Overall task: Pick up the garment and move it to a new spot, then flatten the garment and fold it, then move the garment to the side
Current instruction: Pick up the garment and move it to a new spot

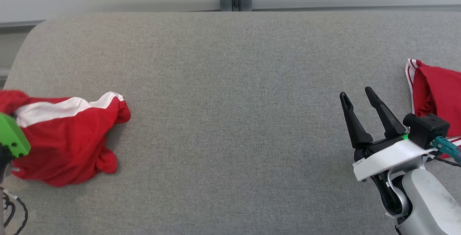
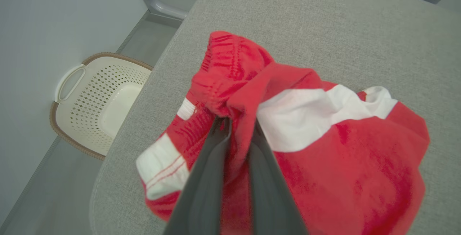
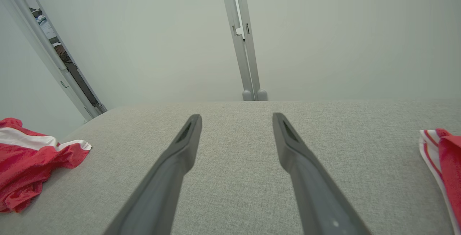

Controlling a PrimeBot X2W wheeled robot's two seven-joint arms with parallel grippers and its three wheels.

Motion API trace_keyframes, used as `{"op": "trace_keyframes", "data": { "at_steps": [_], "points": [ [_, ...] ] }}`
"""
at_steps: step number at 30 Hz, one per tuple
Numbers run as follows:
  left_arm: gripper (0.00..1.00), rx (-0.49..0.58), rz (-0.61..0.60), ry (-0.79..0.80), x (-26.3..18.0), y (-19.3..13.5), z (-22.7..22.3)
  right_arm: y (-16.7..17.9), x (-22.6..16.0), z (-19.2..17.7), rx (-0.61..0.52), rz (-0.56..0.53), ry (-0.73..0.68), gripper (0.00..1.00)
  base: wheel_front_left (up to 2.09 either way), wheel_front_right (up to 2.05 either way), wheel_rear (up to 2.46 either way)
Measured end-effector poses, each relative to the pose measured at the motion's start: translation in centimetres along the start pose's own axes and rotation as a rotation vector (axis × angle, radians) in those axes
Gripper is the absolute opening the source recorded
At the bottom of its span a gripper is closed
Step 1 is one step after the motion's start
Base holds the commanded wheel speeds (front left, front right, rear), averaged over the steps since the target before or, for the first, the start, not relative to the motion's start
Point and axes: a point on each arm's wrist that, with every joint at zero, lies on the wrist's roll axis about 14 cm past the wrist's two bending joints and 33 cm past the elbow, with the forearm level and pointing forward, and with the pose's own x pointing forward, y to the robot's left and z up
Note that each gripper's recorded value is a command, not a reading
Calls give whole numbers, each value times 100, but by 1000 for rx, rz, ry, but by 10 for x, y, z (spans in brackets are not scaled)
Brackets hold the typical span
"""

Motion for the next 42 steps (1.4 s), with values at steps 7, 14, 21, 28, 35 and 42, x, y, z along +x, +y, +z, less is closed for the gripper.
{"op": "trace_keyframes", "data": {
  "at_steps": [7, 14, 21, 28, 35, 42],
  "points": [
    [0, 197, -230, -249, -53, -94, 87, 1, -27, 15, 0, -43, -32, 100, 0, 0, 0],
    [0, 301, -532, -399, -119, -213, 112, -14, -51, 41, -29, -111, -95, 100, 0, 0, 0],
    [0, 282, -770, -447, -155, -311, 93, -46, -81, 59, -64, -217, -136, 100, 0, 0, 0],
    [0, 152, -856, -365, -129, -355, 18, -69, -99, 59, -72, -298, -128, 100, 0, 0, 0],
    [77, 190, -807, -149, -74, -353, -89, -82, -101, 50, -73, -332, -95, 100, 0, 0, 0],
    [100, 188, -814, -218, -73, -355, -89, -85, -106, 49, -84, -338, -84, 100, 0, 0, 0]
  ]
}}
